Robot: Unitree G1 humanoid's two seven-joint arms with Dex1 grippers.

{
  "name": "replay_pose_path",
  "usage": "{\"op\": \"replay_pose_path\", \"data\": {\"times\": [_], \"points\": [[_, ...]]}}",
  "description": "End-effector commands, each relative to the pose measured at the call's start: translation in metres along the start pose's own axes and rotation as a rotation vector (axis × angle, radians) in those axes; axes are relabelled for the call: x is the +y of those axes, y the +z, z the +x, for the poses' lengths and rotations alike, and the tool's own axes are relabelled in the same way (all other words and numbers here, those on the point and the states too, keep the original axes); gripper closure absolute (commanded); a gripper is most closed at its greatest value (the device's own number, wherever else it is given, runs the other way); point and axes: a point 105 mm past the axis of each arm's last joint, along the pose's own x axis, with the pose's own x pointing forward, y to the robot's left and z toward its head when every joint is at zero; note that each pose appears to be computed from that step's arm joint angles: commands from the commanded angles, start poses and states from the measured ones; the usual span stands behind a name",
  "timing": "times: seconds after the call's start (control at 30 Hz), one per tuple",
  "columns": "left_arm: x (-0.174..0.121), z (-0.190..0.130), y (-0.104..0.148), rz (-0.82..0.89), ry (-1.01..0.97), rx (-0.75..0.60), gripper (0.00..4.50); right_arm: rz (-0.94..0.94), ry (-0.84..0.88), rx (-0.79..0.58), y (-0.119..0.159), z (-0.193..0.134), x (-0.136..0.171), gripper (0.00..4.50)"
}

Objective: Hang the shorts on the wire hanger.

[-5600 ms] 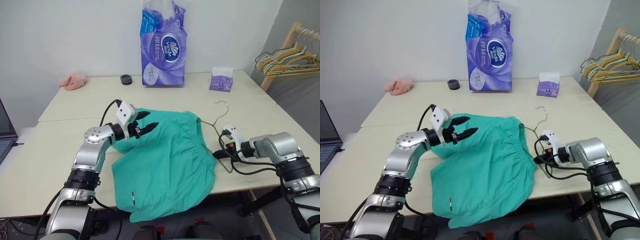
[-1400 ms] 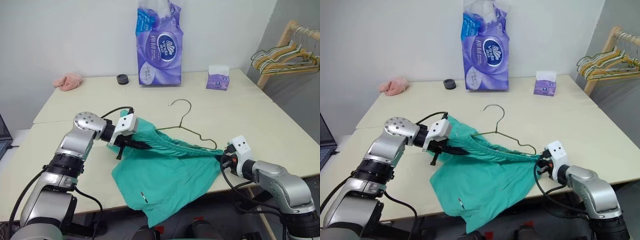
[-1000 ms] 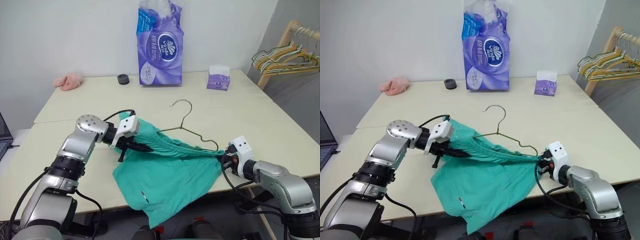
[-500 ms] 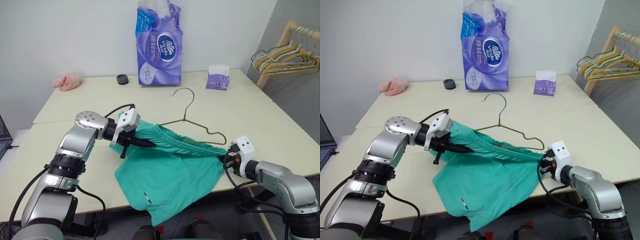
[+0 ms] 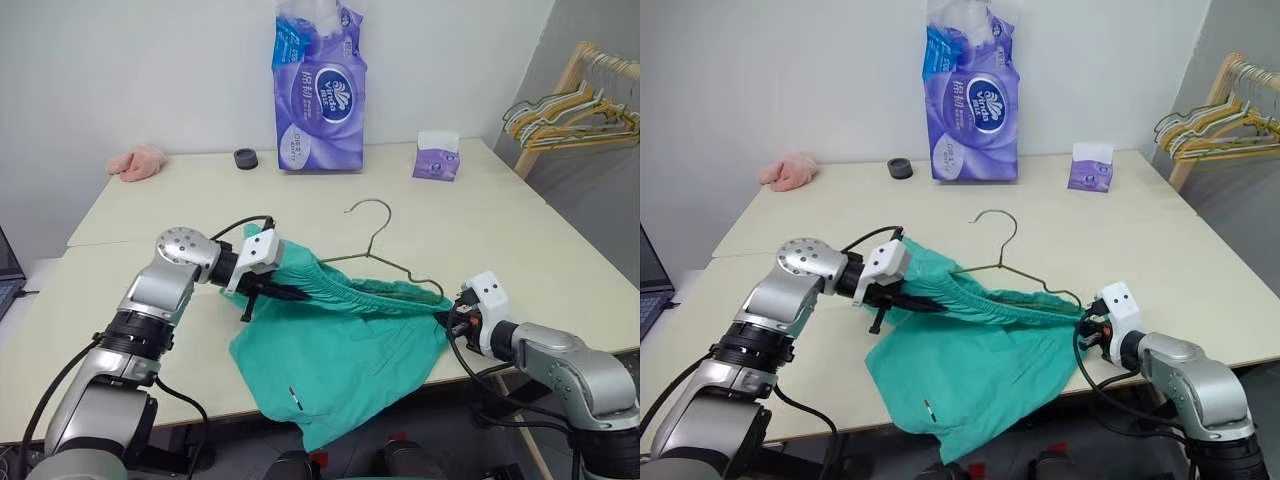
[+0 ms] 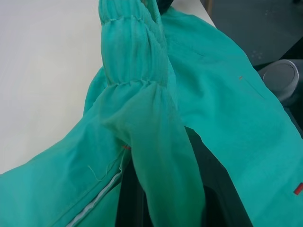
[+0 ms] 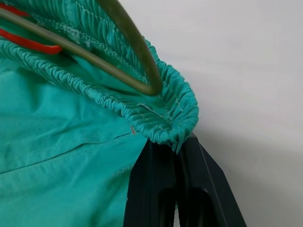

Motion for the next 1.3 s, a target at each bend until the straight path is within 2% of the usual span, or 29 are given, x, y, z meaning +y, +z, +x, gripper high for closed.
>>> {"op": "replay_pose_path", "data": {"times": [0.03, 0.2, 0.47, 0.6, 0.73, 0.97, 1.07, 1.3], "points": [[0.007, -0.005, 0.009, 0.059, 0.023, 0.007, 4.49, -0.026, -0.037, -0.037, 0.013, -0.011, -0.006, 4.5], [0.007, -0.004, 0.003, 0.072, 0.025, 0.028, 4.49, -0.061, -0.023, -0.028, 0.015, -0.017, -0.006, 4.5], [0.003, -0.003, -0.011, 0.076, 0.013, 0.079, 4.49, -0.277, -0.006, 0.041, 0.03, -0.042, -0.018, 4.5], [0.003, 0.004, -0.015, 0.084, 0.017, 0.082, 4.49, -0.47, 0.058, 0.03, 0.054, -0.035, -0.001, 4.5], [0.005, 0.008, -0.016, 0.1, 0.038, 0.087, 4.49, -0.559, 0.129, 0.002, 0.072, -0.027, 0.021, 4.5], [0.009, 0.015, -0.017, 0.113, 0.086, 0.077, 4.49, -0.653, 0.262, 0.019, 0.077, -0.024, 0.049, 4.5], [0.008, 0.018, -0.017, 0.111, 0.089, 0.066, 4.49, -0.685, 0.269, 0.03, 0.075, -0.025, 0.049, 3.73], [0.006, 0.025, -0.014, 0.113, 0.086, 0.041, 4.49, -0.699, 0.301, 0.078, 0.066, -0.047, 0.04, 1.33]]}}
